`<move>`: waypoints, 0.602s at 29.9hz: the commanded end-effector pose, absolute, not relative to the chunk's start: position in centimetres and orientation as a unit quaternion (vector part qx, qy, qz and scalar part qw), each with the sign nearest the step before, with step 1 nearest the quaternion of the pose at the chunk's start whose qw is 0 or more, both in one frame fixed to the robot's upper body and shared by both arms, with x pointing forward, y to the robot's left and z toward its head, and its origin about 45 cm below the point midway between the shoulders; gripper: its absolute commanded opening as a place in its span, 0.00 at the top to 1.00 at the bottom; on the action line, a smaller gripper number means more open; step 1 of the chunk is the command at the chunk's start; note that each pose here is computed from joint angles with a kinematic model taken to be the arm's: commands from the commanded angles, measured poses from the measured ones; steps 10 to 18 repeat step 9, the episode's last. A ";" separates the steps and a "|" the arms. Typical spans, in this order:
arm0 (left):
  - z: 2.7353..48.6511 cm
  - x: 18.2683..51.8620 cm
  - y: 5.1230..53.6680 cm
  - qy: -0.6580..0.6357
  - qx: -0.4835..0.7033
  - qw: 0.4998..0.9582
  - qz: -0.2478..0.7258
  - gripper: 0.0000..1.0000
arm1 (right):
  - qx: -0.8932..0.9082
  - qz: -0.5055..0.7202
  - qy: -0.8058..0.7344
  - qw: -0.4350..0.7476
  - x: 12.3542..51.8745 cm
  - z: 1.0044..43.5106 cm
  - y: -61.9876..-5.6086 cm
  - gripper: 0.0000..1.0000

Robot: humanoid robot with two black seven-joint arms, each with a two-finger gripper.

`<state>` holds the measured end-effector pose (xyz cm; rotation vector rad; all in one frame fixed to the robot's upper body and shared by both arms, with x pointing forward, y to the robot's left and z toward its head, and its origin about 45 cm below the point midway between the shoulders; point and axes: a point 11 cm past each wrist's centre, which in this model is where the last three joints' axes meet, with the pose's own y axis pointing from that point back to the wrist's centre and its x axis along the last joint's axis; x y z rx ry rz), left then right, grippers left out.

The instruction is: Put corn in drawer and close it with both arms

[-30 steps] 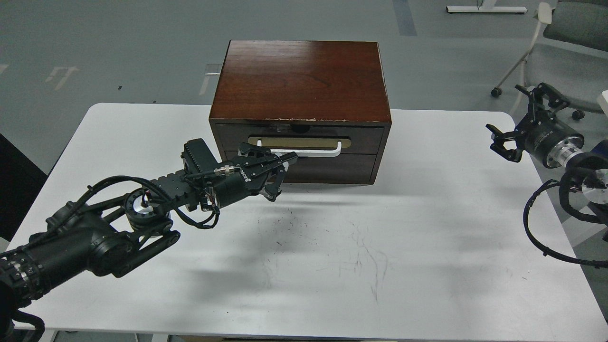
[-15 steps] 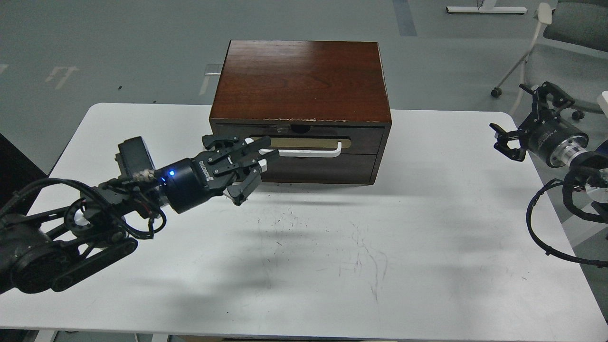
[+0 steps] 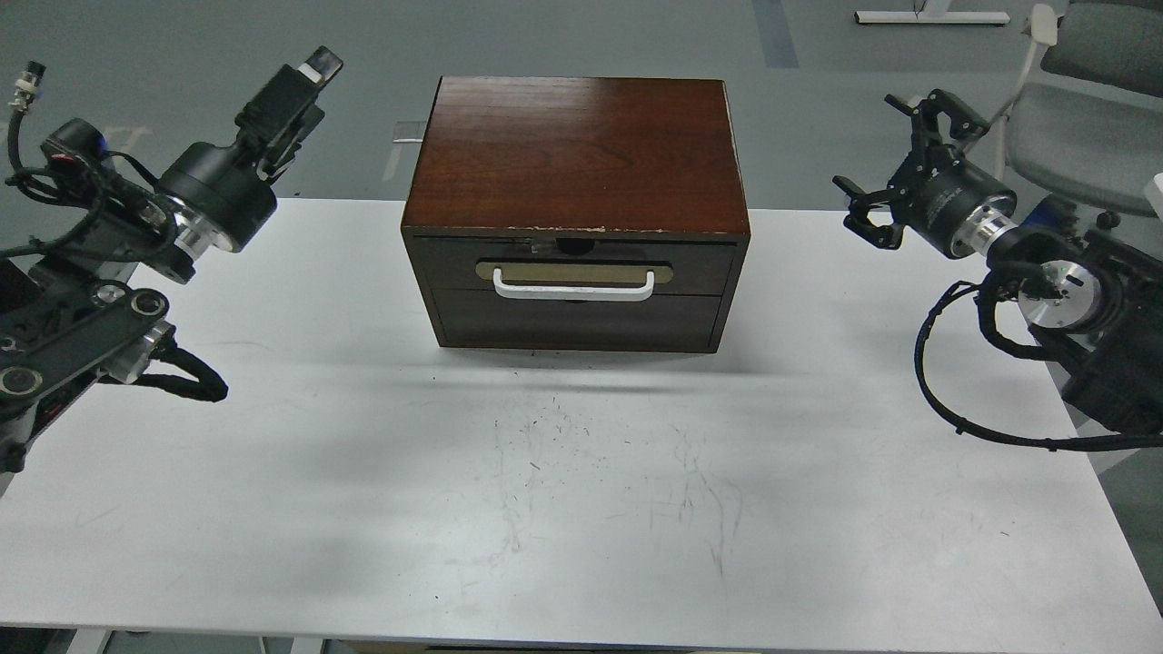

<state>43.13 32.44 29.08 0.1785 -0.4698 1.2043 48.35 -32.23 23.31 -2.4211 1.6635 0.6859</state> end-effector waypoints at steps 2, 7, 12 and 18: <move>25.2 44.1 34.9 -0.044 0.114 0.783 0.609 0.00 | -0.812 0.226 0.536 0.055 48.4 22.9 -30.3 0.00; 22.7 44.2 36.8 0.080 0.089 0.788 0.604 0.00 | -0.816 0.229 0.529 0.047 48.2 22.2 -29.6 0.00; 22.0 44.6 36.2 0.100 0.075 0.790 0.601 0.00 | -0.816 0.230 0.528 0.051 48.2 22.2 -29.5 0.00; 22.0 44.6 36.2 0.100 0.075 0.790 0.601 0.00 | -0.816 0.230 0.528 0.051 48.2 22.2 -29.5 0.00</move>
